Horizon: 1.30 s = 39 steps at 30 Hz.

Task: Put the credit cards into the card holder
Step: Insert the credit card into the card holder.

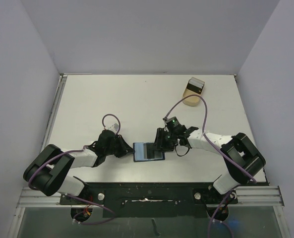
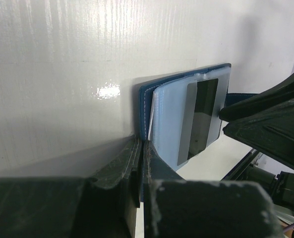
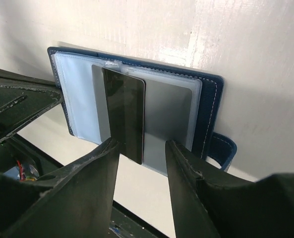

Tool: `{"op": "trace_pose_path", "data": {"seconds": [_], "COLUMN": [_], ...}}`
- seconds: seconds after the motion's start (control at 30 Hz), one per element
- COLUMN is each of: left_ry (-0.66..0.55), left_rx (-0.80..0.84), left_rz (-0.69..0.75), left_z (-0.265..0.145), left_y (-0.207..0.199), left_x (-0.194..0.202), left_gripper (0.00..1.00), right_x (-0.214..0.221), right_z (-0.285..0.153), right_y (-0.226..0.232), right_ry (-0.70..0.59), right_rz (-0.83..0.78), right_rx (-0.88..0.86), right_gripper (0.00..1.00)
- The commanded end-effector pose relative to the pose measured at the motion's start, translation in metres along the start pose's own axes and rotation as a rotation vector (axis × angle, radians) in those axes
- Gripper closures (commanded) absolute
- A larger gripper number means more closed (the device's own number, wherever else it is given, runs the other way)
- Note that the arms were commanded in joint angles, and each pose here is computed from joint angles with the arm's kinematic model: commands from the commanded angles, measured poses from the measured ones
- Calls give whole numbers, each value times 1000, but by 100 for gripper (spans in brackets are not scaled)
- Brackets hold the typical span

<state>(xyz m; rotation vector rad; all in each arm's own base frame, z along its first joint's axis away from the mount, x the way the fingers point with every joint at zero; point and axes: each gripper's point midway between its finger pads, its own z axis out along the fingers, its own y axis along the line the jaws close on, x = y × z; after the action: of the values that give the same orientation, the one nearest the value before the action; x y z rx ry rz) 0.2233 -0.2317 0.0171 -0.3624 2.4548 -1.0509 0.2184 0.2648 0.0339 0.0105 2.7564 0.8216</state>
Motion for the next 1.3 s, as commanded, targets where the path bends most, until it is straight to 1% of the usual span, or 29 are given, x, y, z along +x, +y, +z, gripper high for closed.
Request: {"op": "trace_pose_path", "data": {"seconds": [0.0,0.37,0.67,0.8,0.93,1.03,1.1,1.2,1.27], "left_ry": [-16,0,-1,2,0,1,0,3,5], "left_rx": [62,82,89,90,92,93,95,99,103], "left_rz": [27,18,19,19,19,20,17,15,16], "left_z": [2,3,3,3,2,1,1,1,1], "left_y": [-16,-17,-18,-18,-18,-18,-17,-17,-18], "left_x": [-8,-4,-4,-3,-3,-2,-2,0,0], "left_gripper": [100,100,100,100,100,100,100,100,100], "right_x": [-14,-13,-15,-13,-15,-33,-56,-97,-130], "right_z": [1,22,25,23,19,9,-6,-29,-44], "right_y": [13,47,60,71,75,71,70,62,48], "right_ry": [-37,-9,-6,-9,-15,-61,-125,-237,-310], "right_rz": [-61,-126,-160,-210,-251,-312,-373,-465,-492], "right_rx": [-6,-67,-119,-164,-169,-107,-29,79,170], "right_gripper": [57,60,62,63,63,61,57,52,49]}}
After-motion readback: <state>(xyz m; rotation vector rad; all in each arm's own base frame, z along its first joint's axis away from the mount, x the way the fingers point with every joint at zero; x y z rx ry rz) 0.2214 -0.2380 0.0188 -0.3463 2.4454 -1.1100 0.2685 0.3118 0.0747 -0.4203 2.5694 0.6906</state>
